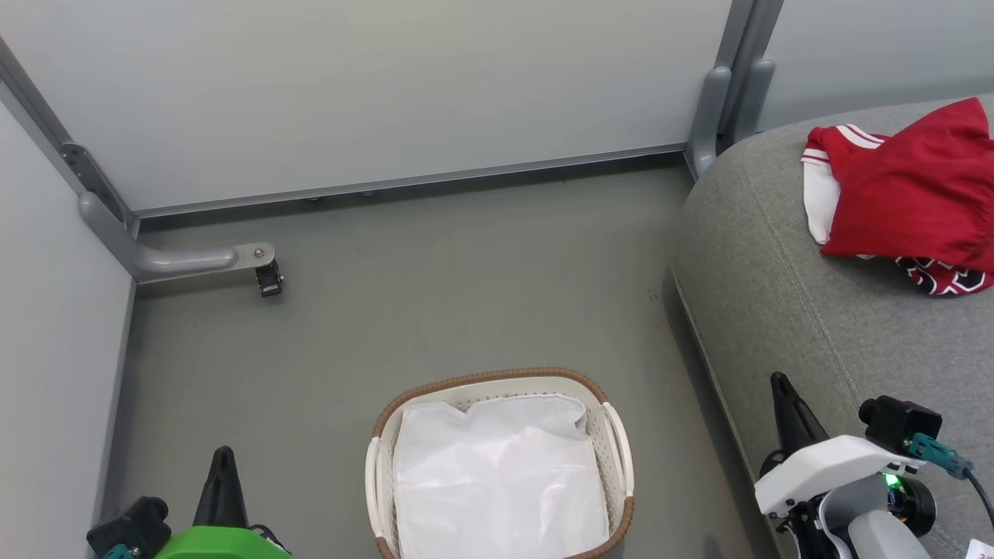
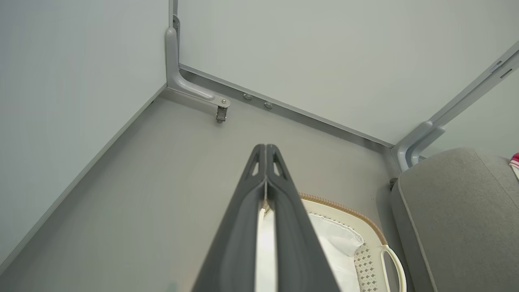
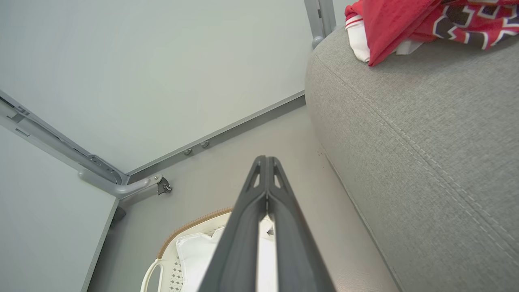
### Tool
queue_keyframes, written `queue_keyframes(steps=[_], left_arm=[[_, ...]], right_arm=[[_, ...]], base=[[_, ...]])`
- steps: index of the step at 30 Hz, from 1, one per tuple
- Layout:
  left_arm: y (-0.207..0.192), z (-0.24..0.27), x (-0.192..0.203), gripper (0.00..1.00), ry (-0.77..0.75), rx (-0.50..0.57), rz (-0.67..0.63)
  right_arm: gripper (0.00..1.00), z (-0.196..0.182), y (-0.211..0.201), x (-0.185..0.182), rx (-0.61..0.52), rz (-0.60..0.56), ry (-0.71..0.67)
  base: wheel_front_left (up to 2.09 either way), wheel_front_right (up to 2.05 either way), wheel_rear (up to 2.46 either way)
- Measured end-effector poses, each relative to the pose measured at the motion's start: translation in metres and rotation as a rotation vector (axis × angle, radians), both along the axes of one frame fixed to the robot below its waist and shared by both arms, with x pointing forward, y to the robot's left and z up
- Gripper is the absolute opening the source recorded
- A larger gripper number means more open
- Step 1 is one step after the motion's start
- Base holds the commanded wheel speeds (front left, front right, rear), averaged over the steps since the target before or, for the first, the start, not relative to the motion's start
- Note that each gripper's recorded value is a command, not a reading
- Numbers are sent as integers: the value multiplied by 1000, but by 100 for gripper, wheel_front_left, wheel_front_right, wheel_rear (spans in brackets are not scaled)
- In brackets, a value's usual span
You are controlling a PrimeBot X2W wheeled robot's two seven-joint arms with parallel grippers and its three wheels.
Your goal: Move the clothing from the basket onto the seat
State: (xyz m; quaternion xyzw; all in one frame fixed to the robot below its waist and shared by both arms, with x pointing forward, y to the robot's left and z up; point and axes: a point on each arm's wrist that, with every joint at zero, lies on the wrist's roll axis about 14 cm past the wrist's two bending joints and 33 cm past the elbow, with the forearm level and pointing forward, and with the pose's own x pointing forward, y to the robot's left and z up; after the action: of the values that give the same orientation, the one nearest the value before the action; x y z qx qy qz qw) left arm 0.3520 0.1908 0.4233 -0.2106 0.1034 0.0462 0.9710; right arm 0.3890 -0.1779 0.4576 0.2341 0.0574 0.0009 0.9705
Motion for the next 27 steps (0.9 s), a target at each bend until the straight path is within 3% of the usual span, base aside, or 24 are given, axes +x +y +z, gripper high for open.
queue_keyframes(steps=[27], left_arm=[[5,18,13,0,-39,-393,96]], right_arm=[[0,10,-12,1,378,-87,7]], base=[[0,0,0]])
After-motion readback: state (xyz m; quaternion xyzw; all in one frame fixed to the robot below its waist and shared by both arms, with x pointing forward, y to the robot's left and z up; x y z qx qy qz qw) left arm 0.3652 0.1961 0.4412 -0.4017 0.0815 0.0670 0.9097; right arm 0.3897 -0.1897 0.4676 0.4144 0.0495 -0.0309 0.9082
